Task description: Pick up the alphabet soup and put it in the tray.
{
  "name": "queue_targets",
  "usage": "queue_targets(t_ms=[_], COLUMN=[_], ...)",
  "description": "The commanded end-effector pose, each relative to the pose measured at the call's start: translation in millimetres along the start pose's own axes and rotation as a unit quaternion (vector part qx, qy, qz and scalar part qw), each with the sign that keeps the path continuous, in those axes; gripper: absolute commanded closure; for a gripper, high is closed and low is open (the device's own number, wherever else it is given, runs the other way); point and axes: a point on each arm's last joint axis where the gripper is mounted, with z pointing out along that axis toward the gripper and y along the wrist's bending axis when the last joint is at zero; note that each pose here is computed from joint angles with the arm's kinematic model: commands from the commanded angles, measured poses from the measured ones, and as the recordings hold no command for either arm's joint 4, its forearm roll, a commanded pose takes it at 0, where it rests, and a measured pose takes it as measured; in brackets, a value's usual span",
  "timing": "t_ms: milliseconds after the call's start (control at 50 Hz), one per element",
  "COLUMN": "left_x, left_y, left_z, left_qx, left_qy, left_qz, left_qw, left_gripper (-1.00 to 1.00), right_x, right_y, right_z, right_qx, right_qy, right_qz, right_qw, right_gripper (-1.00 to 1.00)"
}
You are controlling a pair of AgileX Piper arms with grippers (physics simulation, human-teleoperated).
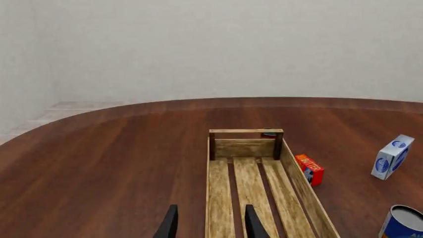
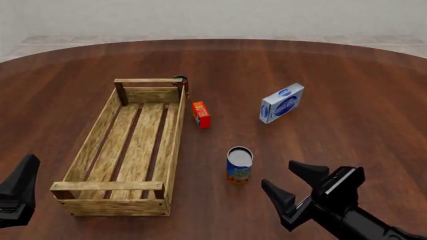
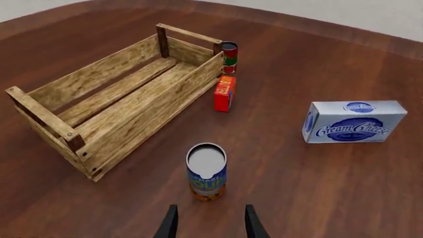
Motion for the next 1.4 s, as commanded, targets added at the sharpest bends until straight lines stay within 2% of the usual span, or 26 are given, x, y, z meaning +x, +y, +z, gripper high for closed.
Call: queue_targets(t_ms=[20,460,800,1220,1400], left_x=[0.0,0.0,0.0,0.0,0.0], left_y=[0.0,0.0,0.0,0.0,0.0], left_z=[0.0,0.0,0.0,0.0,0.0], left_qx=[0.000,0.000,0.000,0.000,0.000], left_qy=[0.000,0.000,0.000,0.000,0.000], left_qz=[0.000,0.000,0.000,0.000,0.000], left_qw=[1.0000,1.0000,1.0000,1.0000,1.0000], left_gripper=[-1.00,-1.00,-1.00,-1.00,-1.00], right_x=[3.0,1.7,3.2,5.0,5.2], right_y=[-0.6,1.8,6.0,-1.6,-0.1], right_z=[2.3,7.0,23.3,36.1,38.7], right_qx=[0.002,-0.005,-0.015,0.004,0.000], right_qy=[0.001,-0.001,0.006,0.012,0.012], right_qz=[-0.009,-0.019,-0.023,-0.030,-0.033], right_qw=[1.0000,0.9998,0.9996,0.9995,0.9994], right_gripper=[-1.00,-1.00,-1.00,-1.00,-1.00])
